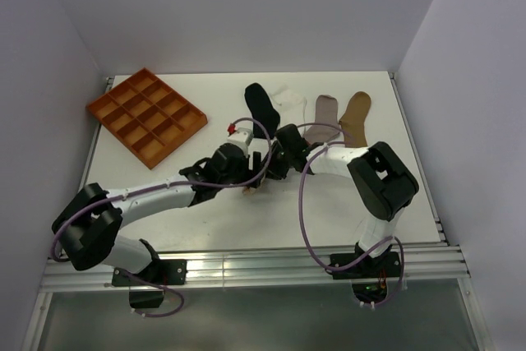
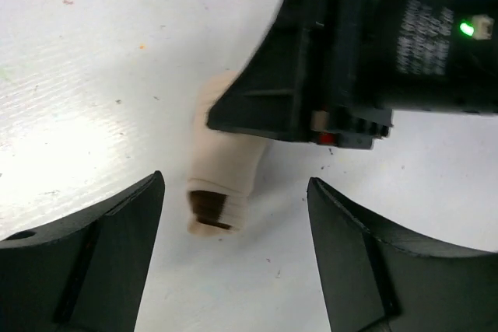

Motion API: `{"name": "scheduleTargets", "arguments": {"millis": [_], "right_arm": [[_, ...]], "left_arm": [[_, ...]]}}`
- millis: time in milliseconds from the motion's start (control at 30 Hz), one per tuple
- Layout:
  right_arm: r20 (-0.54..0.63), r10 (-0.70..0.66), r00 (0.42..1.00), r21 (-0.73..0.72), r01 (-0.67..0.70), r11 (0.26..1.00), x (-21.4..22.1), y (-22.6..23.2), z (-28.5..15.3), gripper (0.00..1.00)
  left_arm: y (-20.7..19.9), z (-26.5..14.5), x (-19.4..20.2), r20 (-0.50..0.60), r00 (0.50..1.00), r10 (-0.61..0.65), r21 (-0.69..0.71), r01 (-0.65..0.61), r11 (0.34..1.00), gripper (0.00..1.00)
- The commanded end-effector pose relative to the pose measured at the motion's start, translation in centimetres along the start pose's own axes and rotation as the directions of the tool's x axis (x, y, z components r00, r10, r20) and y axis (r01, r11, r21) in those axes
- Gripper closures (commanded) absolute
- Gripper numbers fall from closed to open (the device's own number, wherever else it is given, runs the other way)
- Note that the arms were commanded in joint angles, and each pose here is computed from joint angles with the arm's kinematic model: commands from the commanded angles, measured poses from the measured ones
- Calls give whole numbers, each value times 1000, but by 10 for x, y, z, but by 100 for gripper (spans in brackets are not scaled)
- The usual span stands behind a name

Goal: Roll the socks
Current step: Pick up the sock at the center of the board.

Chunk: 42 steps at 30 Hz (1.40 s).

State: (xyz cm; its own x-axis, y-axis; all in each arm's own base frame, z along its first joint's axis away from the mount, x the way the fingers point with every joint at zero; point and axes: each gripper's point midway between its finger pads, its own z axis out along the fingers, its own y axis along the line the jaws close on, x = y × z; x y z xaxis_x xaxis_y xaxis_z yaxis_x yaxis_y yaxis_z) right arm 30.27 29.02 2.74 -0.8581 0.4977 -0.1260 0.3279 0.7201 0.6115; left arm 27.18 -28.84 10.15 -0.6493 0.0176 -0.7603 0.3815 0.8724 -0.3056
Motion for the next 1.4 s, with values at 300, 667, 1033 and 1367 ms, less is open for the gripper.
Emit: {"name": "scheduleTargets", "arguments": {"millis": [300, 667, 1033, 1367], "right_arm": [[-46, -3, 999, 137, 10, 990, 9, -36, 5, 100], [-75, -1, 997, 110, 9, 994, 14, -29, 4, 100], [-96, 2, 995, 100, 8, 995, 17, -28, 4, 100], [-113, -4, 994, 93, 14, 996, 18, -25, 8, 100]], "left_arm": [[-18, 25, 3, 77, 929, 362, -215, -339, 916, 23], [5, 46, 53, -73, 919, 387, -253, -393, 884, 31], [12, 44, 46, -67, 922, 382, -321, -383, 866, 29], [-31, 20, -1, 99, 914, 392, -193, -369, 909, 26]]}}
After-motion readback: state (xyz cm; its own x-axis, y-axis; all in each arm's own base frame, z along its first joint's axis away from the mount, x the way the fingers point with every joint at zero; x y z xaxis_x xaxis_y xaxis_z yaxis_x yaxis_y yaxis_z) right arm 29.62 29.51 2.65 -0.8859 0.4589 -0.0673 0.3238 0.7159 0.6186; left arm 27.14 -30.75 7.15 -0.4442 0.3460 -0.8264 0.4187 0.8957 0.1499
